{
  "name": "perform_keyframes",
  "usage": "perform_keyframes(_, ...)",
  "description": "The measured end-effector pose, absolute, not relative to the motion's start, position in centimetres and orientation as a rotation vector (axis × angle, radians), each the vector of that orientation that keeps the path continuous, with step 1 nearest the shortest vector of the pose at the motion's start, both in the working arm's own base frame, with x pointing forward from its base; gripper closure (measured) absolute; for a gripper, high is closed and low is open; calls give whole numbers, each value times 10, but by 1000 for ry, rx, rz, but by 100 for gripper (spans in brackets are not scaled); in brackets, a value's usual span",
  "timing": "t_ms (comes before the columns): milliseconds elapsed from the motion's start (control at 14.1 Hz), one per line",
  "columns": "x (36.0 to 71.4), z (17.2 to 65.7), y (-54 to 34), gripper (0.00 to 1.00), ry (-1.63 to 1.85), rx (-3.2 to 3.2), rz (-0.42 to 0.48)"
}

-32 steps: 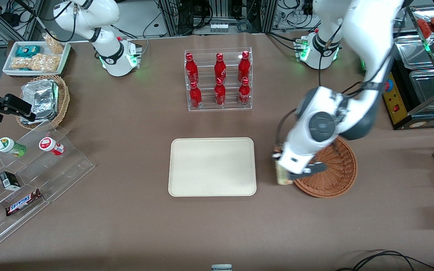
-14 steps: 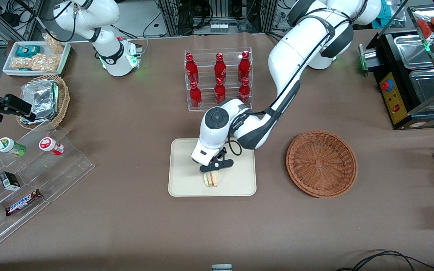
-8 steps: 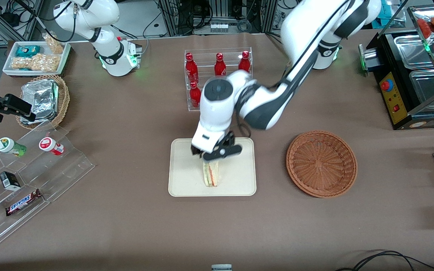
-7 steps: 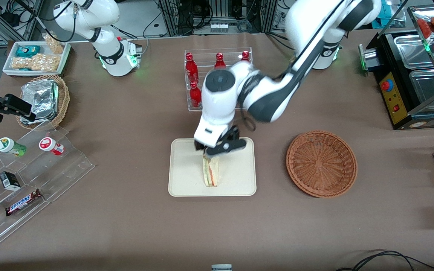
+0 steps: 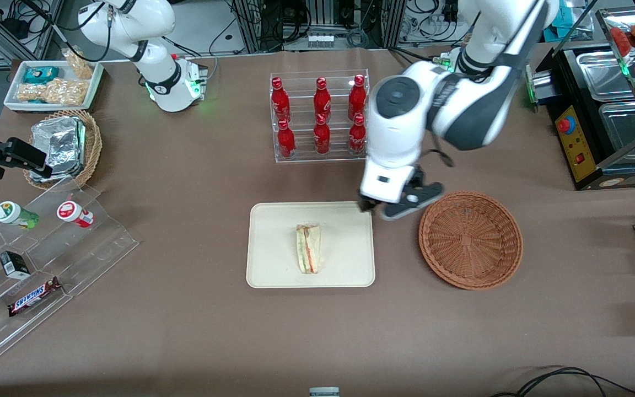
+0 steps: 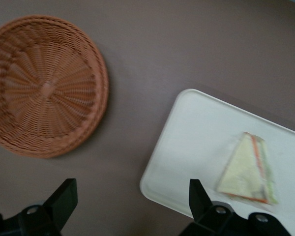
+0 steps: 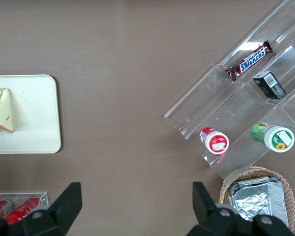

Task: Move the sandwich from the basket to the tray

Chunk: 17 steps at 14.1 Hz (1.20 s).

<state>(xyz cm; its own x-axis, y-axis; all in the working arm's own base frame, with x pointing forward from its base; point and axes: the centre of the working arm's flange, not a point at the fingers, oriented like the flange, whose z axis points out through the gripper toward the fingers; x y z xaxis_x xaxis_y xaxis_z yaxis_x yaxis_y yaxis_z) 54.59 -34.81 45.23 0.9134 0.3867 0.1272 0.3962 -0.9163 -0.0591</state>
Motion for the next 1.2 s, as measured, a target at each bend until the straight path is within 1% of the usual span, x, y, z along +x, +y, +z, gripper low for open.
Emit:
perform_keyframes(71,550,455,-326,0,-591,-2992,-142)
perform_keyframes(142,553,458,-304,0,-557,-2990,-89)
perform_keyframes(283,554,472,-255,0,-465,-2985,52)
perform_keyframes(425,552,496,-201,0,-368,-2993,178)
perform_keyframes(496,549,509,-176,0,-322,-2998,227)
perform_keyframes(637,540,535,-131,0,-242,-3017,295)
perform_keyframes(708,535,546,-112,0,-215,-3032,310)
perform_keyframes(850,529,569,-72,0,-182,-3056,296)
perform_keyframes(1204,523,622,23,0,-179,-3113,164)
